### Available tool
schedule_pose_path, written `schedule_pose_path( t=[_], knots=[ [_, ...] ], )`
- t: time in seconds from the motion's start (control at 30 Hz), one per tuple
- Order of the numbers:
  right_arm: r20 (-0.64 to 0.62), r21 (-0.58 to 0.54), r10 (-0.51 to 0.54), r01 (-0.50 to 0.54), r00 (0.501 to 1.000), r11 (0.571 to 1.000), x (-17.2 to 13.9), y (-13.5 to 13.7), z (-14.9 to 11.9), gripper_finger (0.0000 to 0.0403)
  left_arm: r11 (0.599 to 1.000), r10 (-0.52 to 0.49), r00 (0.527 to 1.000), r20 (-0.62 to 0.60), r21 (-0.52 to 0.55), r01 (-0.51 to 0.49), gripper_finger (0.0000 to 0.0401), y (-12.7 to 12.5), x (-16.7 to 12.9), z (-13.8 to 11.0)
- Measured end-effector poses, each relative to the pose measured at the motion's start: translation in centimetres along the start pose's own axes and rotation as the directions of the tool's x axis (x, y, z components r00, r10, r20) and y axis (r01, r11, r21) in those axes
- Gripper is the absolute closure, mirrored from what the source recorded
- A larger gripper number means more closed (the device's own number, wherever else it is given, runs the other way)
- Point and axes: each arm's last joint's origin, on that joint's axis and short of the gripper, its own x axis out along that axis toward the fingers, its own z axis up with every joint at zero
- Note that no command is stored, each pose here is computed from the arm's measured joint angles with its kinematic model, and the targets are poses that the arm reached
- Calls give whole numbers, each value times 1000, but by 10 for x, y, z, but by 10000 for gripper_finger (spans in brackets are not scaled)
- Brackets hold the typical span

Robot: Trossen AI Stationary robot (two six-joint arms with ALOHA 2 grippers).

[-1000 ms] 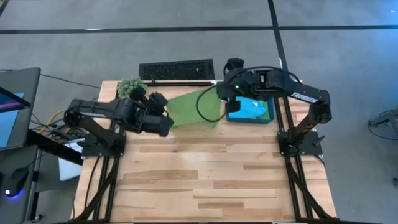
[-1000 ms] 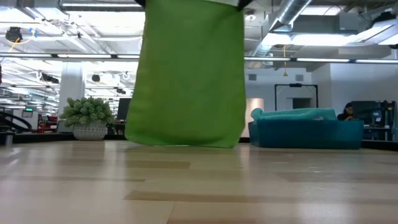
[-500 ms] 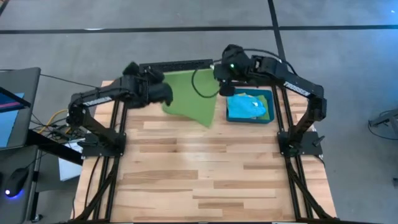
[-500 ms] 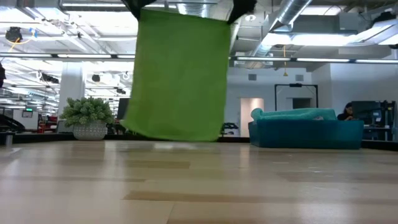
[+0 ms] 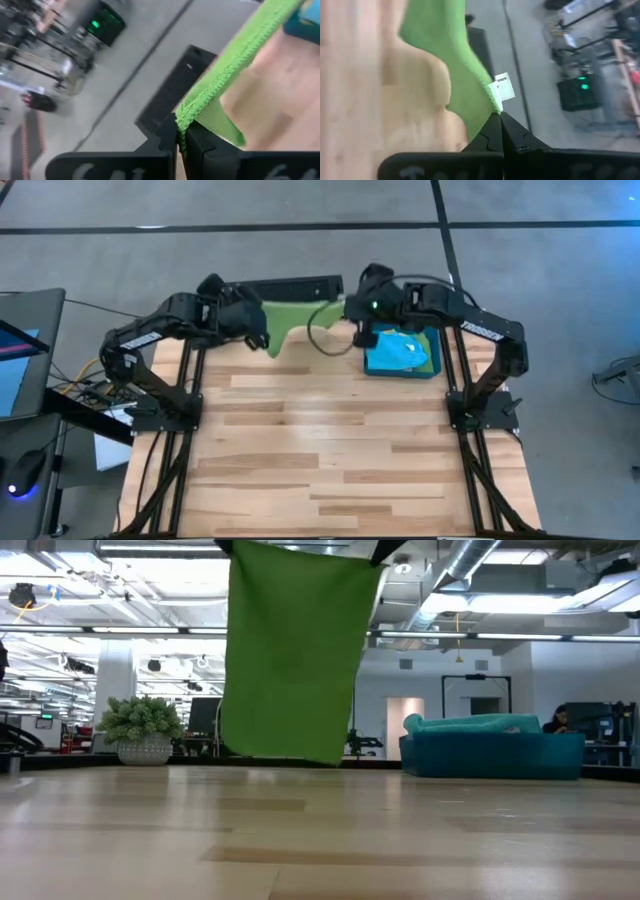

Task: Fold microfiber towels
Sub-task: Fold the green microfiber cloth

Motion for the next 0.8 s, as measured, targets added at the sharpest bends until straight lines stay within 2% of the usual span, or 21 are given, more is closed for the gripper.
schedule_pose_path(
  t=[0.13,0.27,0.43,0.67,0.8],
  knots=[
    [-16,-22,106,-107,994,994,-10,21,1,401,995,-102,993,-57,15,103,401,-27,2,-9],
    [-12,24,266,-266,964,964,-10,42,1,401,985,-169,979,-115,-2,170,401,-54,2,-23],
    [-124,4,365,-367,923,930,0,76,-8,401,968,-247,941,-232,-9,252,401,-90,2,-51],
    [-223,-20,543,-561,809,828,8,118,-21,399,945,-313,897,-313,-6,327,401,-126,-11,-86],
    [-219,15,586,-598,780,802,7,129,-22,399,914,-387,854,-348,-20,405,401,-139,-25,-99]
  ],
)
